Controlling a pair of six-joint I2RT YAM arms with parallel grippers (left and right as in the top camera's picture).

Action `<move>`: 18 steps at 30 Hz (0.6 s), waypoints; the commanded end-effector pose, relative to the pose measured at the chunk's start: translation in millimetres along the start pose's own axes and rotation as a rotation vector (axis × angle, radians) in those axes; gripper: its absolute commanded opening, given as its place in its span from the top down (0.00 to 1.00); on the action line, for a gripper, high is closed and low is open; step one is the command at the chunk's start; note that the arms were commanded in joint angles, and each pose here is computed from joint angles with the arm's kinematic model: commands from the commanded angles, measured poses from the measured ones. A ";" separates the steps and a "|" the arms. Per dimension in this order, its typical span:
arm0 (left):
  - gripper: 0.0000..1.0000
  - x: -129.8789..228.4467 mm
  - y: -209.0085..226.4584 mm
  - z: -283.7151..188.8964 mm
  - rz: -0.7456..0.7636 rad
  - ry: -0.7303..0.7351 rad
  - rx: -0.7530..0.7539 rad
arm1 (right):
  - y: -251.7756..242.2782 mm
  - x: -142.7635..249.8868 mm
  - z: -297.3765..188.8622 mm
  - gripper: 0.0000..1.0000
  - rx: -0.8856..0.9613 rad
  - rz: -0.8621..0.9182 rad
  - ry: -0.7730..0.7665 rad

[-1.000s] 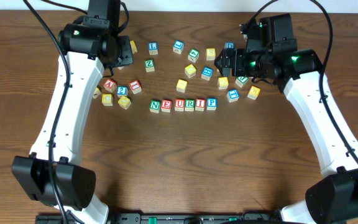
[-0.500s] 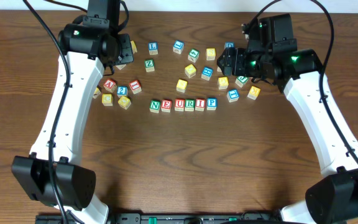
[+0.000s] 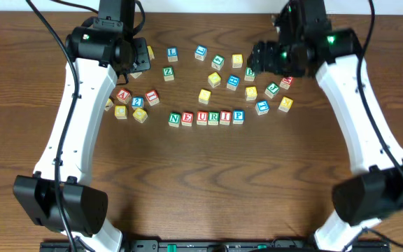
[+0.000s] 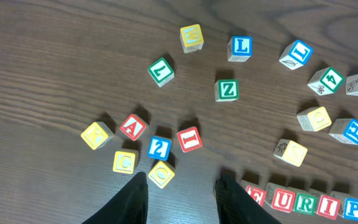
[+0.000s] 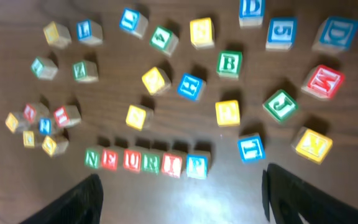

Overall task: Spell out NEURIPS
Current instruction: 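Move the right gripper from its park pose over the upper-right blocks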

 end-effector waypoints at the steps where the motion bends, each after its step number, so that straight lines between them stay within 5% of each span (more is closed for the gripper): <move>1: 0.64 0.8 1.8 9.5 0.005 0.020 -0.016 | 2.3 -11.7 13.8 0.21 0.023 -0.027 0.027; 18: 0.64 0.9 1.8 9.5 0.005 0.020 -0.016 | -4.0 -13.1 39.4 0.20 0.050 -0.015 0.072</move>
Point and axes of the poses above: each gripper's point midway between its finger pads, its own z axis out along the fingers, its own y axis along the line the jaws close on, x = y × z, the point moved 9 cm from there along -z, back along the fingers, and after that the axes turned 13 degrees about -z, right-handed, at the moved point
